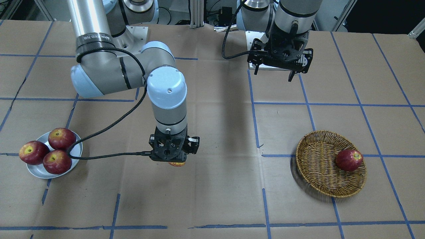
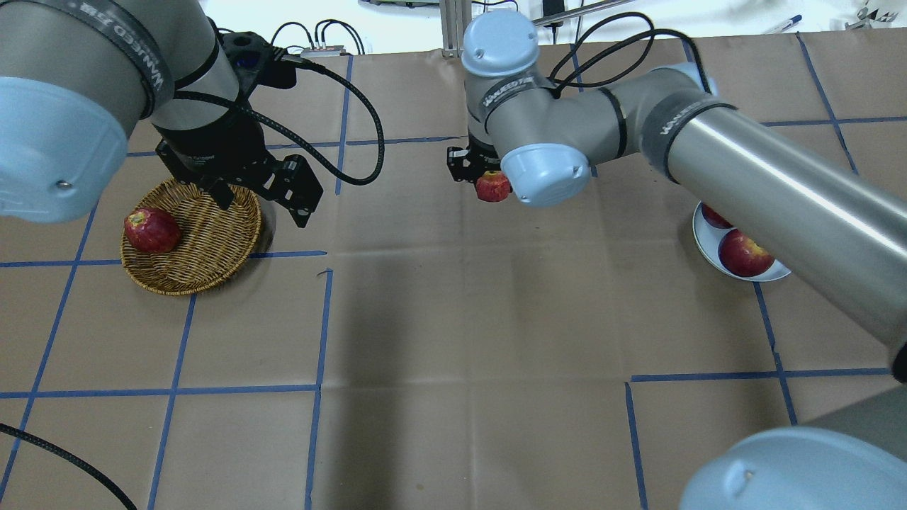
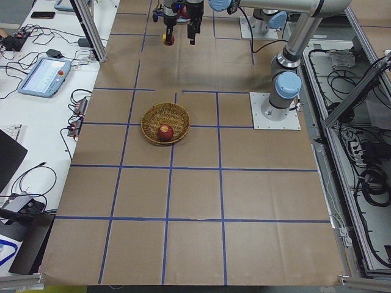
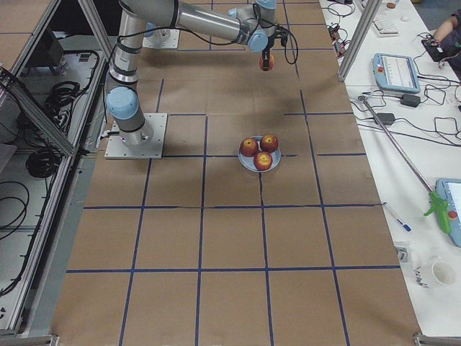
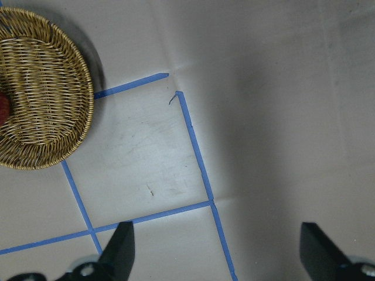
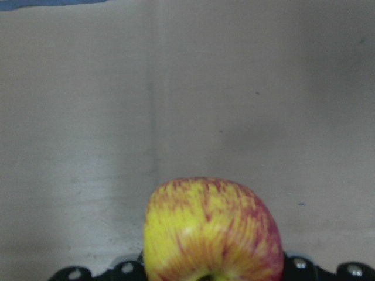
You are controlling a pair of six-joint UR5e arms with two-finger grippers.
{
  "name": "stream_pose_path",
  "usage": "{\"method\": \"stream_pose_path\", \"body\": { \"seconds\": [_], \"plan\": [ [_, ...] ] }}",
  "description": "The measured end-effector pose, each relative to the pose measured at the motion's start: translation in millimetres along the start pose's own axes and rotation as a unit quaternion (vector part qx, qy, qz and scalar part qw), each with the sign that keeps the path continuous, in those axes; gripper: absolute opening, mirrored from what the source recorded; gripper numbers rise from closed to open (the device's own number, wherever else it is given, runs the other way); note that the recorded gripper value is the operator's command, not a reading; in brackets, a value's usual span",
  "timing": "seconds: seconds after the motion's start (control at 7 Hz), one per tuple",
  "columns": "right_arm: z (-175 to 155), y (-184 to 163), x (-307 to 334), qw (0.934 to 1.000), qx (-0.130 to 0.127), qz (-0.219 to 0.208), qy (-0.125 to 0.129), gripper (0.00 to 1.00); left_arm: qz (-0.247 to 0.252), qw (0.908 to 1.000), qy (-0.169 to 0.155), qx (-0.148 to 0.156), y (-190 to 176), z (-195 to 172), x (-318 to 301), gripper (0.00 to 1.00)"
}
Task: Transfer apple from basket to plate
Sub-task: 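Carry the apple with the right gripper onto the white plate and release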
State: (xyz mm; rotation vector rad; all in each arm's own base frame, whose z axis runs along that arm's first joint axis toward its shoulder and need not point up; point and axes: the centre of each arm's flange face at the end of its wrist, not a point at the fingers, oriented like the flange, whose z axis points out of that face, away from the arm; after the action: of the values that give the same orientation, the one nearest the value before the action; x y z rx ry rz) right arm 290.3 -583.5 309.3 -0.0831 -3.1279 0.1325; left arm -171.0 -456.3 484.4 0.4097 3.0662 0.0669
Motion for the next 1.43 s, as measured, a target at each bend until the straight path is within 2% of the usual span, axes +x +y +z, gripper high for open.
{"method": "stream_pose_path", "body": {
  "seconds": [0.29, 0.71, 1.14, 1.43],
  "plan": [
    [-32, -6, 119, 0.9992, -0.02, -0.033, 0.009, 0.51, -0.001, 1.0, 0.0, -0.001, 0, 1, 0, 0.99],
    [-39, 3, 286, 0.9976, -0.033, -0.06, 0.011, 0.52, -0.001, 1.0, 0.0, -0.003, 0, 3, -1, 0.99],
    [-10, 12, 394, 0.9945, -0.038, -0.098, 0.007, 0.52, -0.001, 1.0, 0.001, -0.003, 0, 3, -1, 0.99],
    [22, 12, 420, 0.9934, -0.034, -0.109, 0.007, 0.52, -0.001, 1.0, 0.001, -0.004, 0, 4, 0, 0.99]
  ]
}}
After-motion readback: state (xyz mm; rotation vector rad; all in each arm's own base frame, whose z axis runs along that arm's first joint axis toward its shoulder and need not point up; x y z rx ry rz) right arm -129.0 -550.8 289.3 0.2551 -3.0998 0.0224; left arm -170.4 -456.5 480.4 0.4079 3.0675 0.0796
